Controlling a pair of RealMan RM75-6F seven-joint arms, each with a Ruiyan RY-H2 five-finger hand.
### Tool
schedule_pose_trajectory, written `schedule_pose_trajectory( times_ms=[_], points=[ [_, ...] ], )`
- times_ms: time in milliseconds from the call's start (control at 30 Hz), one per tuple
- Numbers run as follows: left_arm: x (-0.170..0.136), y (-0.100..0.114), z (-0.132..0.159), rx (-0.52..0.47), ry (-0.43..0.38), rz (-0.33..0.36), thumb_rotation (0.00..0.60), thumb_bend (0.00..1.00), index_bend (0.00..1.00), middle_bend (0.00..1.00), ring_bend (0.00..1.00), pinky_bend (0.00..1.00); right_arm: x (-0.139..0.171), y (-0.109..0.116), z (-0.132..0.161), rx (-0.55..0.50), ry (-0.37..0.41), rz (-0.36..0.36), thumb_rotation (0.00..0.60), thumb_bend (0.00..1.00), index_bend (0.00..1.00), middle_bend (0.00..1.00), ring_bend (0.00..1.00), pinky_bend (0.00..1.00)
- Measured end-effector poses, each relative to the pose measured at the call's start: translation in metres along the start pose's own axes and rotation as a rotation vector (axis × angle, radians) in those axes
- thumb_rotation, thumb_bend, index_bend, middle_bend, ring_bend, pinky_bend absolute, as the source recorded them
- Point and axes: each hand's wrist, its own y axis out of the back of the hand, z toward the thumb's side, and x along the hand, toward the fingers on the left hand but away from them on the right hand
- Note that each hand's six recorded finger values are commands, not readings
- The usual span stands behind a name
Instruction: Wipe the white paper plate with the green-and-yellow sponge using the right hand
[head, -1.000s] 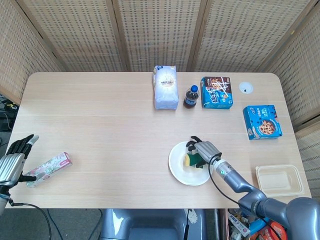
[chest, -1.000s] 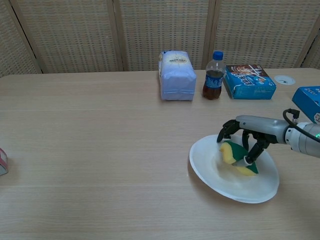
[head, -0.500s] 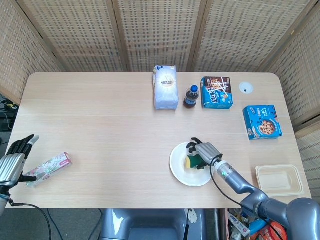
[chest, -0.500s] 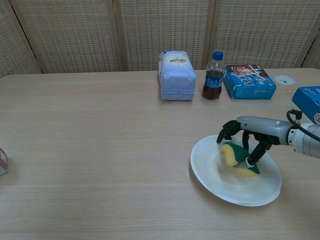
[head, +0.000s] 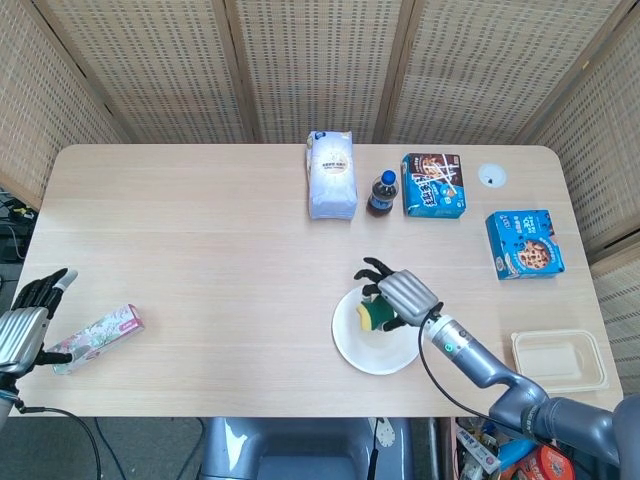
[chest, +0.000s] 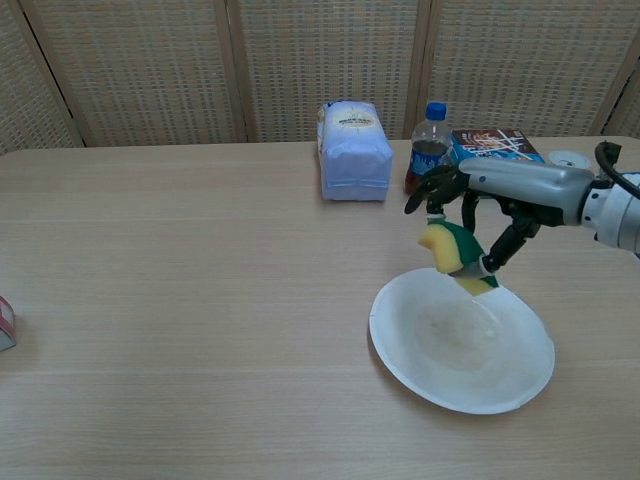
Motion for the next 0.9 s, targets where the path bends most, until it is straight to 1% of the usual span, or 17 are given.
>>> schedule_pose_trajectory(
  times_ms=[67,133,200,267,300,333,367,400,467,500,567,633,700,767,900],
  points=[
    [0.000,0.000,0.000,-0.001,0.000,0.000,0.600,0.00,0.00,0.00,0.00,0.00,-0.002,0.006,-0.006,0.066,-0.021,-0.011,0.600,0.65,0.65,0.17,0.00,0.00],
    [0.000,0.000,0.000,-0.001,-0.001,-0.001,0.600,0.00,0.00,0.00,0.00,0.00,-0.005,0.011,-0.018,0.151,-0.062,-0.015,0.600,0.65,0.65,0.15,0.00,0.00],
    [0.000,0.000,0.000,-0.002,-0.001,-0.002,0.600,0.00,0.00,0.00,0.00,0.00,-0.008,0.014,-0.033,0.239,-0.118,-0.010,0.600,0.65,0.65,0.14,0.00,0.00],
    [0.000,0.000,0.000,-0.003,0.001,-0.001,0.600,0.00,0.00,0.00,0.00,0.00,-0.009,0.016,-0.048,0.305,-0.172,0.002,0.600,0.64,0.65,0.13,0.00,0.00],
    [0.000,0.001,-0.001,-0.004,0.002,-0.001,0.600,0.00,0.00,0.00,0.00,0.00,-0.010,0.016,-0.057,0.338,-0.211,0.013,0.600,0.62,0.64,0.13,0.00,0.00],
    [0.000,0.001,-0.001,-0.006,0.004,-0.001,0.600,0.00,0.00,0.00,0.00,0.00,-0.010,0.015,-0.067,0.361,-0.250,0.024,0.600,0.55,0.61,0.11,0.00,0.00],
    [0.001,0.001,-0.001,-0.007,0.005,-0.001,0.600,0.00,0.00,0.00,0.00,0.00,-0.011,0.015,-0.071,0.371,-0.269,0.028,0.600,0.50,0.57,0.10,0.00,0.00],
    [0.001,0.001,-0.001,-0.007,0.006,-0.002,0.600,0.00,0.00,0.00,0.00,0.00,-0.011,0.014,-0.079,0.387,-0.307,0.036,0.600,0.41,0.50,0.08,0.00,0.00],
    [0.001,0.001,-0.002,-0.009,0.008,-0.003,0.600,0.00,0.00,0.00,0.00,0.00,-0.012,0.012,-0.089,0.403,-0.358,0.045,0.600,0.26,0.35,0.05,0.00,0.00],
    [0.001,0.001,-0.002,-0.010,0.009,-0.003,0.600,0.00,0.00,0.00,0.00,0.00,-0.012,0.011,-0.095,0.407,-0.389,0.052,0.600,0.22,0.30,0.04,0.00,0.00],
    [0.001,0.002,-0.003,-0.013,0.011,-0.001,0.600,0.00,0.00,0.00,0.00,0.00,-0.013,0.009,-0.101,0.403,-0.427,0.062,0.600,0.12,0.18,0.01,0.00,0.00],
    [0.002,0.002,-0.004,-0.015,0.014,0.000,0.600,0.00,0.00,0.00,0.00,0.00,-0.015,0.007,-0.104,0.394,-0.458,0.069,0.600,0.08,0.09,0.00,0.00,0.00],
    [0.002,0.002,-0.005,-0.017,0.016,-0.002,0.600,0.00,0.00,0.00,0.00,0.00,-0.016,0.007,-0.103,0.382,-0.468,0.073,0.600,0.08,0.03,0.00,0.00,0.00],
    [0.002,0.002,-0.005,-0.018,0.017,-0.004,0.600,0.00,0.00,0.00,0.00,0.00,-0.017,0.008,-0.098,0.369,-0.461,0.073,0.600,0.08,0.01,0.00,0.00,0.00],
    [0.002,0.004,-0.005,-0.019,0.013,0.000,0.600,0.00,0.00,0.00,0.00,0.00,-0.015,0.016,-0.082,0.332,-0.432,0.045,0.600,0.08,0.00,0.00,0.00,0.00]
  ],
)
